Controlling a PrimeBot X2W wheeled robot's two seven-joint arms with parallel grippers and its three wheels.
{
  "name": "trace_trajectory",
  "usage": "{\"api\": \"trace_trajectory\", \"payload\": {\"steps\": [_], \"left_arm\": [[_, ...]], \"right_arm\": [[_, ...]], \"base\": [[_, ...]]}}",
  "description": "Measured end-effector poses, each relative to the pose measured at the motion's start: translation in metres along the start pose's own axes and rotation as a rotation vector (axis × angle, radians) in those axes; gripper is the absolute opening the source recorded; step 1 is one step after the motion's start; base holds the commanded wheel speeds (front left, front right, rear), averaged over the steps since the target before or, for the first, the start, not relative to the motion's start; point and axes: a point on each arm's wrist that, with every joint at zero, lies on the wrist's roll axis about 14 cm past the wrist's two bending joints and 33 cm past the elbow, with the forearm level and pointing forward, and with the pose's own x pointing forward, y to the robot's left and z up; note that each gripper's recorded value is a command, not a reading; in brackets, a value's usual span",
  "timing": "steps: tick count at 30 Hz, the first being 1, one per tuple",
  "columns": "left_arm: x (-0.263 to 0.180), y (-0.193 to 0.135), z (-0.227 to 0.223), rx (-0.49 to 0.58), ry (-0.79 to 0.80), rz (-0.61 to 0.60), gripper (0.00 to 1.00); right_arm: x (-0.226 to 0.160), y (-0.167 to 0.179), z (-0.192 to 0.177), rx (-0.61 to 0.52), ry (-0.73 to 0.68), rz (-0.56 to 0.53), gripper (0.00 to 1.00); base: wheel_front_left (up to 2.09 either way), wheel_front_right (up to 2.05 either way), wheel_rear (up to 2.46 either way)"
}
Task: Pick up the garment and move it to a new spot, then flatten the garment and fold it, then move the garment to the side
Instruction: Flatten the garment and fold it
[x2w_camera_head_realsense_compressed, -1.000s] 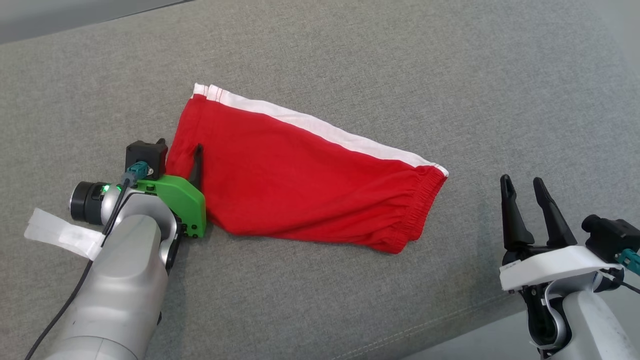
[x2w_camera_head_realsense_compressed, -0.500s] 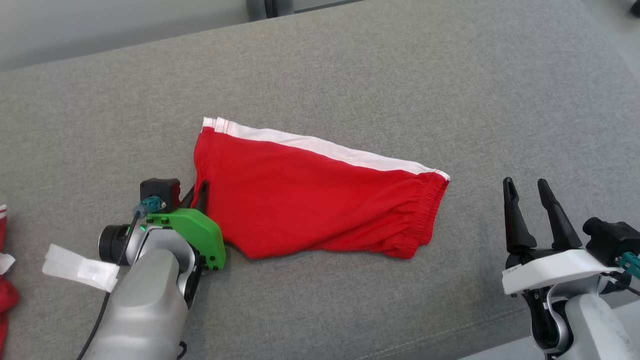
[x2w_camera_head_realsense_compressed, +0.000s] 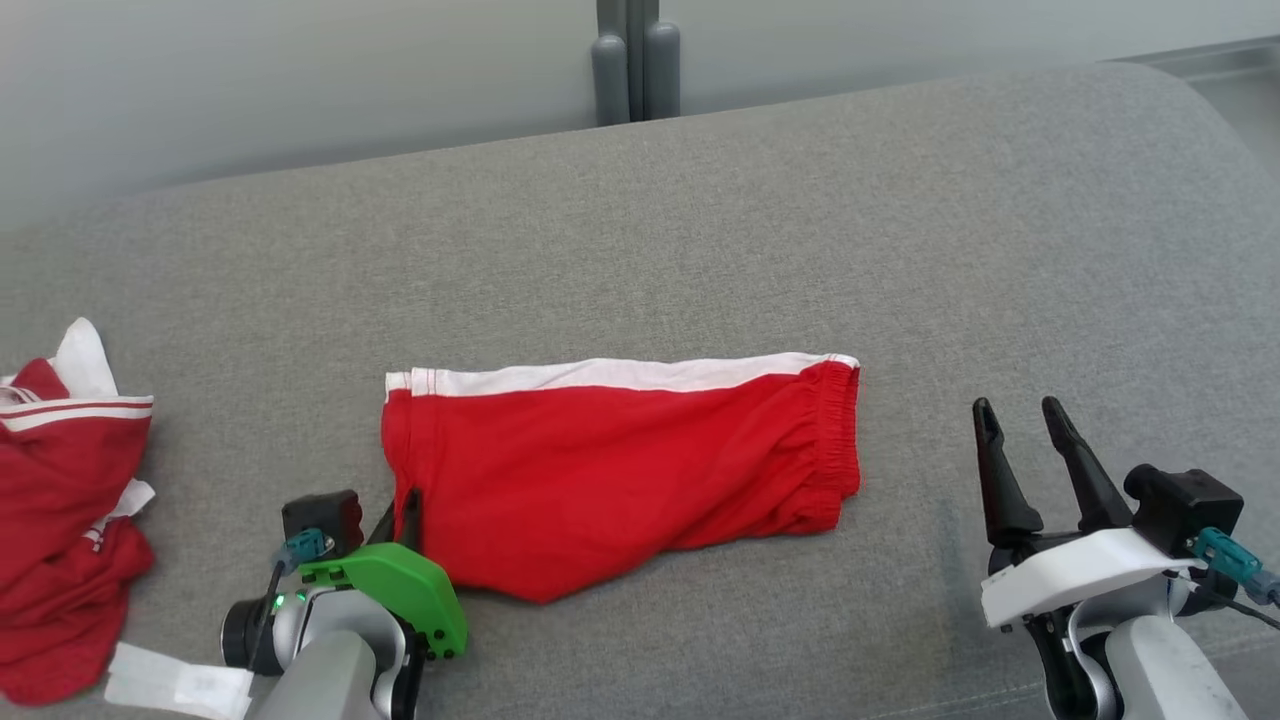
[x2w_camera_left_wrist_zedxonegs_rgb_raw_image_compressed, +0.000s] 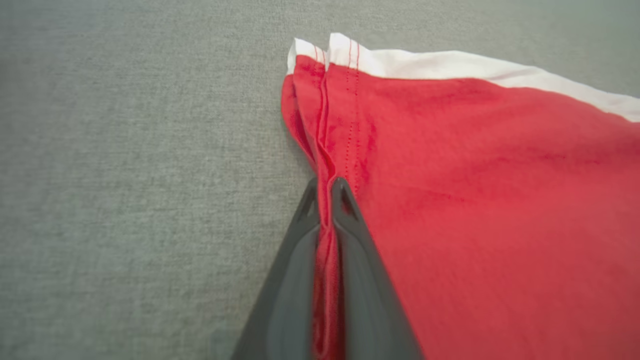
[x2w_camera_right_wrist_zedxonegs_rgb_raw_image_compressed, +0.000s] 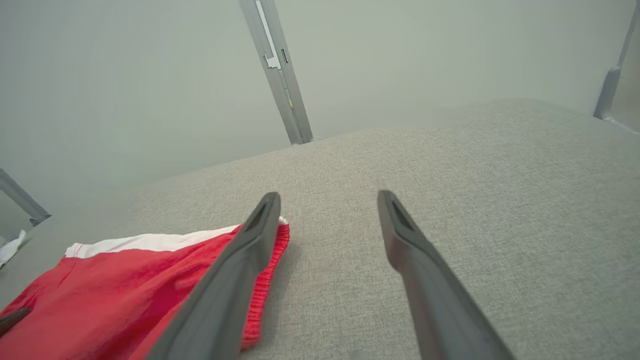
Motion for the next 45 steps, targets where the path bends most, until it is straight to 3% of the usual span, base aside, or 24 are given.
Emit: {"api": "trace_trajectory", "payload": {"steps": [5,7,16,21,39,45], "left_arm": [[-0.016,0.009,-0.004,-0.022,-0.018,0.037,0.03],[-0.023,0.012,-0.004,-0.031,-0.028,0.046,1.0],[-0.044,0.005,0.036,0.053,-0.197,0.01,1.0],[-0.063,0.014,0.056,0.088,-0.294,0.046,1.0],[-0.122,0.059,0.049,0.088,-0.363,0.184,1.0],[-0.129,0.07,0.043,0.063,-0.355,0.22,1.0]], "right_arm": [[0.0,0.01,0.001,-0.001,-0.002,0.032,1.0],[0.0,0.015,-0.001,-0.001,0.004,0.045,1.0],[0.004,0.038,-0.005,-0.02,0.016,0.115,1.0],[0.008,0.053,-0.013,-0.055,0.038,0.155,1.0],[0.032,0.079,-0.057,-0.113,0.156,0.188,1.0],[0.041,0.073,-0.083,-0.132,0.237,0.163,1.0]], "base": [[0.0,0.0,0.0],[0.0,0.0,0.0],[0.0,0.0,0.0],[0.0,0.0,0.0],[0.0,0.0,0.0],[0.0,0.0,0.0]]}}
